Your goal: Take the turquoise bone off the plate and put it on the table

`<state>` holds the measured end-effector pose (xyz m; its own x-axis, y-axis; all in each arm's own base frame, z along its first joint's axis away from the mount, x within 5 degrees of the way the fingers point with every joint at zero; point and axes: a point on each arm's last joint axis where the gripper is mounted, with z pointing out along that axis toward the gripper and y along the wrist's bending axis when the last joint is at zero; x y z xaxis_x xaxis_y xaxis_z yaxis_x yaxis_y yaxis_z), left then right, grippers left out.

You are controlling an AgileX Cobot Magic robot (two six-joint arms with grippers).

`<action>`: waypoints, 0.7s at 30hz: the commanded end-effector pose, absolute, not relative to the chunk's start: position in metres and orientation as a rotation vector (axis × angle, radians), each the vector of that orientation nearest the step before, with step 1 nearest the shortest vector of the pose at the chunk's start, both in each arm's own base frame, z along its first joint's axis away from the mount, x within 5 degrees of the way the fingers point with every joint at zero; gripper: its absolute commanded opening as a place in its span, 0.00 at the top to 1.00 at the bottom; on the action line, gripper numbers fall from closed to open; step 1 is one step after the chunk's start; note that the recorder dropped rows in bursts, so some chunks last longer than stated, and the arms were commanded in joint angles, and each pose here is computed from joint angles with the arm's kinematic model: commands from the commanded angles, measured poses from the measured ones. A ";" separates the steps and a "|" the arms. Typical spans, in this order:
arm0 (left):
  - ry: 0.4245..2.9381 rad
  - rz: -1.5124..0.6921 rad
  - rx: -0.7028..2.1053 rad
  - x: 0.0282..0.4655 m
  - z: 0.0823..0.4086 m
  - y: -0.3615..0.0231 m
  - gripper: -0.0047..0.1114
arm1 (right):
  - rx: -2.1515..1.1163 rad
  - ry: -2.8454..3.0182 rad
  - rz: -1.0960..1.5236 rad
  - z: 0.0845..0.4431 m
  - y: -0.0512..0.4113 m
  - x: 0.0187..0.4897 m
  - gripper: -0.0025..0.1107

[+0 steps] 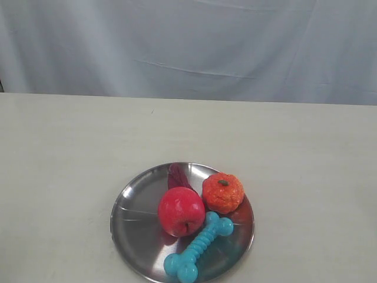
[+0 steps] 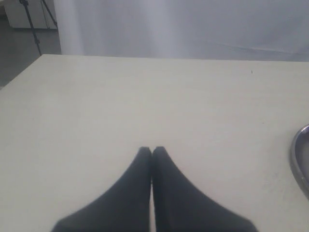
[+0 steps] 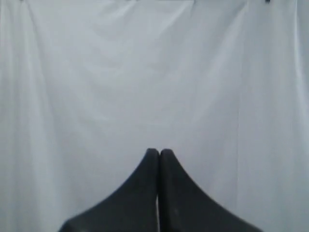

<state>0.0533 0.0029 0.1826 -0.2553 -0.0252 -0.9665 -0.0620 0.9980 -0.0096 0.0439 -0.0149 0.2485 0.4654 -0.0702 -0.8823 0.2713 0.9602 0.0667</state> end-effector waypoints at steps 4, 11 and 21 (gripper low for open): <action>1.825 0.025 -0.061 0.053 0.182 0.002 0.96 | 0.246 0.627 0.071 0.276 -0.009 0.020 0.98; 1.825 0.025 -0.061 0.053 0.182 0.002 0.96 | 0.346 0.701 0.279 0.280 -0.009 0.026 0.98; 1.825 0.025 -0.061 0.053 0.182 0.002 0.96 | 0.453 1.262 0.179 0.343 -0.011 0.040 0.98</action>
<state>0.0533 0.0029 0.1826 -0.2553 -0.0252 -0.9665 -0.0620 0.9980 -0.0096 0.0341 -0.0097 0.3282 0.3999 0.3941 -0.8275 0.0825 0.8837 0.4608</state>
